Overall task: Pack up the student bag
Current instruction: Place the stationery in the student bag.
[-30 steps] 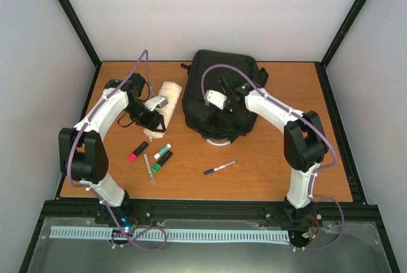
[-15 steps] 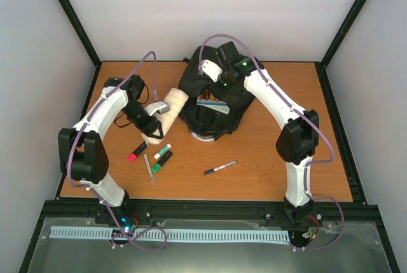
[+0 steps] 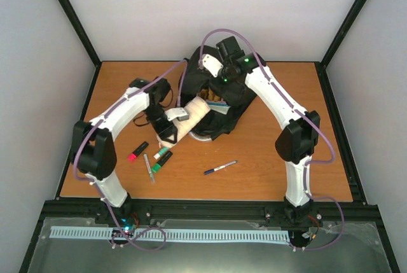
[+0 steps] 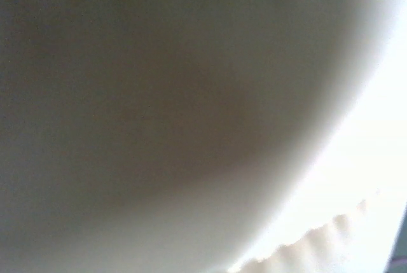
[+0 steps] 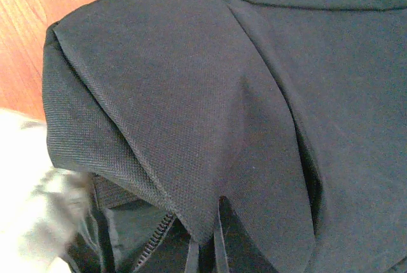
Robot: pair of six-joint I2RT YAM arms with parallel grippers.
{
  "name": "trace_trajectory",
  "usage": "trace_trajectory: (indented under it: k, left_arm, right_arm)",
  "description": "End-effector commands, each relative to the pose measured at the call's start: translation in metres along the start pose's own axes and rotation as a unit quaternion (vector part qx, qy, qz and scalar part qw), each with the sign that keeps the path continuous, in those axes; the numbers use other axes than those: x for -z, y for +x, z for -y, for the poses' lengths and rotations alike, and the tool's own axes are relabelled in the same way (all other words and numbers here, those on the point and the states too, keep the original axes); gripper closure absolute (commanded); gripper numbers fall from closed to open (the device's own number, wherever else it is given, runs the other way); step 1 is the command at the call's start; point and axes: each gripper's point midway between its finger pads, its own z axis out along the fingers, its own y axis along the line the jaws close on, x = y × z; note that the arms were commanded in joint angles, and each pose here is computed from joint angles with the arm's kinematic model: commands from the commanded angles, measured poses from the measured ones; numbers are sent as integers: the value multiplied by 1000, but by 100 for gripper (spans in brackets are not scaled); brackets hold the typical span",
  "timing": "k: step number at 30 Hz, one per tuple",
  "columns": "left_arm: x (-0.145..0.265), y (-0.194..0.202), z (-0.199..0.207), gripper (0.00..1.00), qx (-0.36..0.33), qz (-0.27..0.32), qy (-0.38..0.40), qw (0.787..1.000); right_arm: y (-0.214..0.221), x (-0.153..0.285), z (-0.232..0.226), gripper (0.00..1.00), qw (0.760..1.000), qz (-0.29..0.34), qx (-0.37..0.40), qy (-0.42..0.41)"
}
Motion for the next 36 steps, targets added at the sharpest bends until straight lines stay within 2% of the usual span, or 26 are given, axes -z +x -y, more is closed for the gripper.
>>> trace_trajectory:
  k: [1, 6, 11, 16, 19, 22, 24, 28, 31, 36]
  left_arm:
    - [-9, -42, -40, 45, 35, 22, -75, 996]
    - [-16, -71, -68, 47, 118, 46, -99, 987]
    - [-27, -91, -75, 48, 173, 67, -93, 978]
    - [-47, -117, -55, 45, 228, 90, 20, 969]
    - [-49, -134, -47, 42, 237, 109, 72, 963]
    - [-37, -161, -6, 37, 207, 134, 234, 941]
    - [-33, -176, -2, 36, 215, 145, 272, 927]
    - [-35, -191, -11, 36, 234, 153, 284, 917]
    - [-43, -200, -36, 35, 284, 163, 227, 917]
    - [-44, -229, -65, 30, 367, 205, 209, 883]
  right_arm:
    - [-42, 32, 3, 97, 997, 77, 1, 1]
    - [-50, 42, 0, 97, 994, 103, -14, -19]
    - [-50, 39, -2, 97, 994, 103, -23, -26]
    - [-51, 40, -4, 97, 994, 106, -21, -34]
    - [-49, 38, -6, 97, 994, 102, -20, -37]
    - [-46, 35, -7, 97, 994, 98, -20, -41]
    - [-44, 33, -8, 97, 994, 94, -19, -42]
    - [-41, 33, -8, 97, 995, 90, -17, -40]
    - [-39, 32, -10, 97, 995, 86, -15, -44]
    - [-26, 25, -28, 97, 995, 69, -11, -77]
